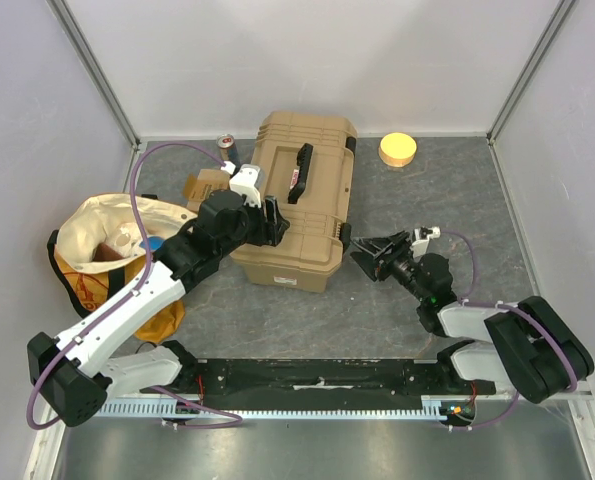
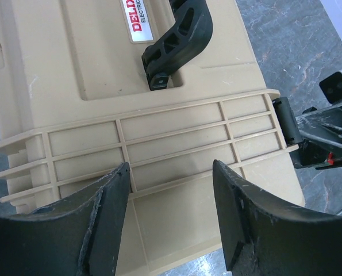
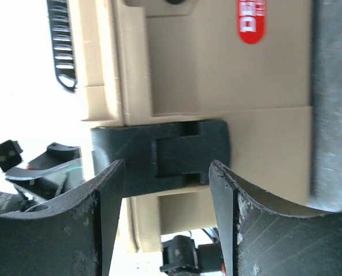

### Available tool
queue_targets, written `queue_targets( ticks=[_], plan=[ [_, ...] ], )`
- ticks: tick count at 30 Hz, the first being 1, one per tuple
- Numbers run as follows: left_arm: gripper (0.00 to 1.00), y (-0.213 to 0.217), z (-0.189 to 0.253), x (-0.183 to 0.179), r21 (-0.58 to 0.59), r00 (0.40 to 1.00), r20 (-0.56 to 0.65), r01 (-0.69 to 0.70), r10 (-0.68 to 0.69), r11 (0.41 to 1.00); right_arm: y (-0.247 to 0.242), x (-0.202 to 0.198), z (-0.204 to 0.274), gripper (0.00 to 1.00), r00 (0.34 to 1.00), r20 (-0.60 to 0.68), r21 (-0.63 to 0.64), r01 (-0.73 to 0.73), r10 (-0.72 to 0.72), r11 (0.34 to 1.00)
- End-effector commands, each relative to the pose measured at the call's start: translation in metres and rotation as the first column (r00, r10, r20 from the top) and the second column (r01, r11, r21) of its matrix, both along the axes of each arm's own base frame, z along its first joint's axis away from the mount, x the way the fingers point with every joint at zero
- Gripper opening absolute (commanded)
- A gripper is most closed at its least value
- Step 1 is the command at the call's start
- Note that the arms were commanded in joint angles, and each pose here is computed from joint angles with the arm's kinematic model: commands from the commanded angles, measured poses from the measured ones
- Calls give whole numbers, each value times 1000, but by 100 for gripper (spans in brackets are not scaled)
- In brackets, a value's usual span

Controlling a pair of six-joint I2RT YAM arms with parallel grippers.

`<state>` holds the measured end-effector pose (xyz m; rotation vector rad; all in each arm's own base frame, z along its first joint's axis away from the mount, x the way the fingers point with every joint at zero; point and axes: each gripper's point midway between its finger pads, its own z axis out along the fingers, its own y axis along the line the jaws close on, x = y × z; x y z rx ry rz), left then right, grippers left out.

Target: Pack the tool kit

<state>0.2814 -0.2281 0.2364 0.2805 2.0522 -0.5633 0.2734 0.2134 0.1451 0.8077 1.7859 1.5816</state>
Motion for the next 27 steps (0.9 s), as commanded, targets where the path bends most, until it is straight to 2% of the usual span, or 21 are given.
queue_targets(
  ticks=[1, 7, 13, 16, 23, 27],
  plan=[
    [64, -9, -100, -49, 88, 924, -376, 110, -69, 990, -1, 6, 48, 67, 991, 125, 152, 19, -38, 988],
    [64, -9, -99, -49, 87, 924, -376, 111, -70, 990, 6, 4, 35, 68, 995, 101, 142, -2, -12, 990],
    [64, -11, -100, -50, 85, 921, -381, 117, -76, 990, 3, 2, 27, 92, 996, 77, 163, 30, -43, 986],
    [63, -11, -100, -49, 85, 920, -384, 116, -74, 990, 6, 4, 33, 98, 995, 88, 196, 21, -39, 980],
    [63, -13, -99, -48, 82, 919, -387, 118, -77, 990, 15, 4, 53, 98, 989, 148, 333, -29, -22, 943],
    [63, -14, -99, -48, 80, 919, -385, 121, -82, 989, 28, 6, 47, 98, 989, 149, 320, -59, 11, 946]
  ],
)
